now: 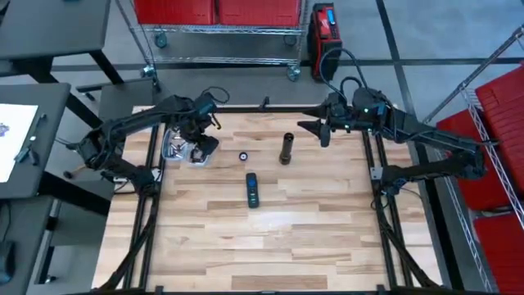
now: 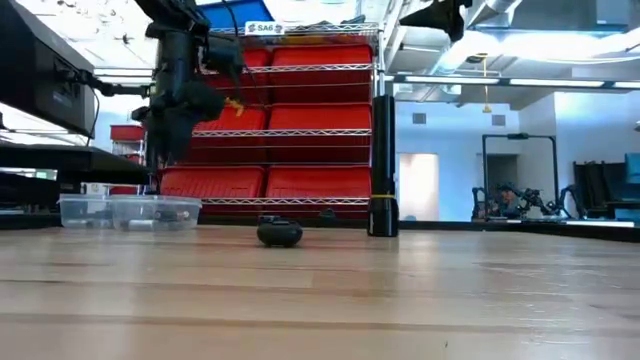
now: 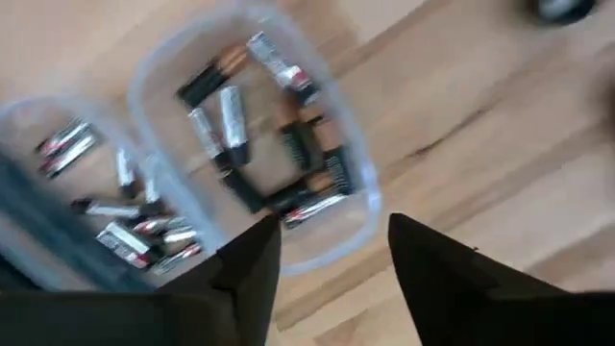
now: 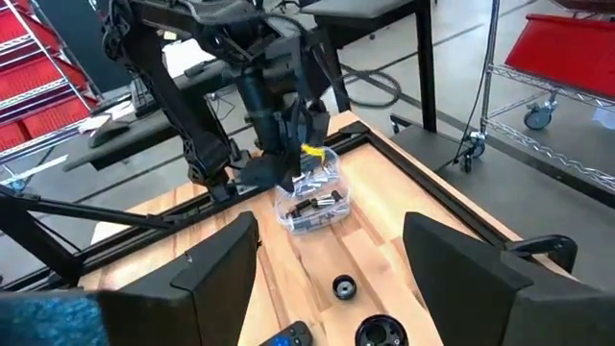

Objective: Insert battery
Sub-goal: Close the flashlight's battery compartment

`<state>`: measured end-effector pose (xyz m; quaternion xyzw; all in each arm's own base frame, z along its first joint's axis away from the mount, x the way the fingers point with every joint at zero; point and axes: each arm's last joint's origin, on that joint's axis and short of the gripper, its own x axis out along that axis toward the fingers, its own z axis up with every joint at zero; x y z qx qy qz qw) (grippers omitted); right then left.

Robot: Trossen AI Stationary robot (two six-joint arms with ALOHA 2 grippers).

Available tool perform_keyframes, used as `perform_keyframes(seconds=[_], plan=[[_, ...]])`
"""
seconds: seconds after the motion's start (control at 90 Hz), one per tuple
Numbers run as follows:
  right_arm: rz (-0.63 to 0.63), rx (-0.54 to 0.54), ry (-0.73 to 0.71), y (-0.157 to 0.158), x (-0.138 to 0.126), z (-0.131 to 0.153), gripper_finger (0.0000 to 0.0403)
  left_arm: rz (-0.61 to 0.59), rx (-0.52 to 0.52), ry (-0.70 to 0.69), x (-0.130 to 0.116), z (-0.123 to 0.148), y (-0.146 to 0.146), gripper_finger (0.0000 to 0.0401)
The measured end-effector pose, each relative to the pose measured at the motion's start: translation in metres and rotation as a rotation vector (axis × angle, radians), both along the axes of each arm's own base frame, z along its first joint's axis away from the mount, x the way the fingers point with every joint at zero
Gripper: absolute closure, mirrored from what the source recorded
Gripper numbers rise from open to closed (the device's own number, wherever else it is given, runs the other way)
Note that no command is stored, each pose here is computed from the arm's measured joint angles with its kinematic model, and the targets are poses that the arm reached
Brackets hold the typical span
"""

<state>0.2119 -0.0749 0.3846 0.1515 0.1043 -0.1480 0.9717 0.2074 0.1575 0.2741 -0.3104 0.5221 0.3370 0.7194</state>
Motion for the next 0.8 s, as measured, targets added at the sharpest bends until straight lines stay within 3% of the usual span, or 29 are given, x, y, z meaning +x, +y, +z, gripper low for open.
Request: perform_keyframes(seconds=[0.167,0.3,0.644,0.8], plan=[[-0.024,0.002,0.008,-0.003,-0.007,0.001,0.0154,-0.067,0.116,-0.252,0.026,0.033,0.002,0.022],[-0.043,0.002,0.007,-0.006,-0.01,0.002,0.0154,-0.095,0.149,-0.401,0.047,0.032,0.01,0.023],[-0.036,0.03,0.044,-0.004,-0.01,-0.002,0.0154,-0.141,-0.017,-0.238,0.099,-0.05,0.016,0.0258],[-0.031,0.066,0.086,-0.001,-0.011,-0.007,0.0154,-0.17,-0.045,-0.193,0.109,-0.069,0.012,0.0264]])
